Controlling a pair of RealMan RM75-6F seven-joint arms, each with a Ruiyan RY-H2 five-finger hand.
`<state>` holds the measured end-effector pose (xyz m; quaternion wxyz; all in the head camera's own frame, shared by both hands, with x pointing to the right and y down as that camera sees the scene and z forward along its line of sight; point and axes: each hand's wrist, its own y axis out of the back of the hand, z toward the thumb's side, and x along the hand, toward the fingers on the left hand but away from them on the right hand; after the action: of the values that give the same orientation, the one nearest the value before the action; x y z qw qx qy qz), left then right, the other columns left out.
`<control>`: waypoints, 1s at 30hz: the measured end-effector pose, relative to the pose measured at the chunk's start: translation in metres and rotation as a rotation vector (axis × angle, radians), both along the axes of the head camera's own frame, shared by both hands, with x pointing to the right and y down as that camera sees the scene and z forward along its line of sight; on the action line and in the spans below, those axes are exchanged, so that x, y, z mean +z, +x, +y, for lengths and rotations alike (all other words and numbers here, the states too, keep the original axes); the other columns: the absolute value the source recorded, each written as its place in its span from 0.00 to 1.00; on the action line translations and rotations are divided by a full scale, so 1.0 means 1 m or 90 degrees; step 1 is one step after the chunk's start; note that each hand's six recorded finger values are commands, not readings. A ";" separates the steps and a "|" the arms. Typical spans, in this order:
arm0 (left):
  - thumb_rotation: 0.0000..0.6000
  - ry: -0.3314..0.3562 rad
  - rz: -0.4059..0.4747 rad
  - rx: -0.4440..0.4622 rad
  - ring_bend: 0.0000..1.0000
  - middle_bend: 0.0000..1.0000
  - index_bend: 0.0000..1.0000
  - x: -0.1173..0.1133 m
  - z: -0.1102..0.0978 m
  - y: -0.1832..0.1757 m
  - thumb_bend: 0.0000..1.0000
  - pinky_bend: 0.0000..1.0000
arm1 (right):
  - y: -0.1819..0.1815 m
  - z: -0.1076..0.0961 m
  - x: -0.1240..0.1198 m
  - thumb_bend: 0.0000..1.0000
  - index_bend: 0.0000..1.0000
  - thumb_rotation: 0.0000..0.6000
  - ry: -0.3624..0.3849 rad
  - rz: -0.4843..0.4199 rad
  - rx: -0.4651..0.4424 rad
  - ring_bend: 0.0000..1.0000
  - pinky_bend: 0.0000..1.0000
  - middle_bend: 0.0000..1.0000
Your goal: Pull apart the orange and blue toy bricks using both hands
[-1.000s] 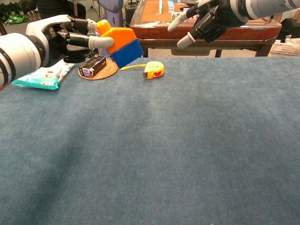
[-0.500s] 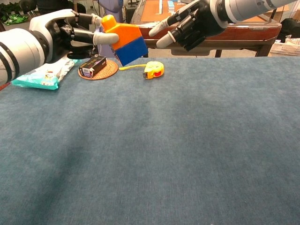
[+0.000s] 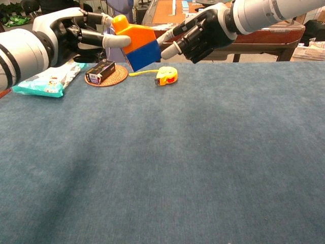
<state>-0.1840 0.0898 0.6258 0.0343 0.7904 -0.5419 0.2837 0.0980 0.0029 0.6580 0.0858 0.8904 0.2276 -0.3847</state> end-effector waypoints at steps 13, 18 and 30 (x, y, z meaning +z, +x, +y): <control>1.00 0.005 0.004 0.017 1.00 1.00 0.79 -0.001 0.003 0.010 0.39 1.00 | -0.007 0.002 0.007 0.00 0.25 1.00 -0.011 -0.022 0.016 1.00 1.00 1.00; 1.00 0.005 0.007 0.016 1.00 1.00 0.79 -0.002 0.003 0.012 0.39 1.00 | -0.007 0.004 0.009 0.00 0.35 1.00 -0.017 -0.024 0.018 1.00 1.00 1.00; 1.00 -0.007 0.011 0.009 1.00 1.00 0.79 0.003 0.005 0.008 0.39 1.00 | -0.006 0.001 0.010 0.00 0.62 1.00 -0.009 -0.034 0.041 1.00 1.00 1.00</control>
<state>-0.1755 0.0953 0.6292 0.0413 0.7963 -0.5348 0.2798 0.0919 0.0044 0.6684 0.1105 0.8920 0.2514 -0.3591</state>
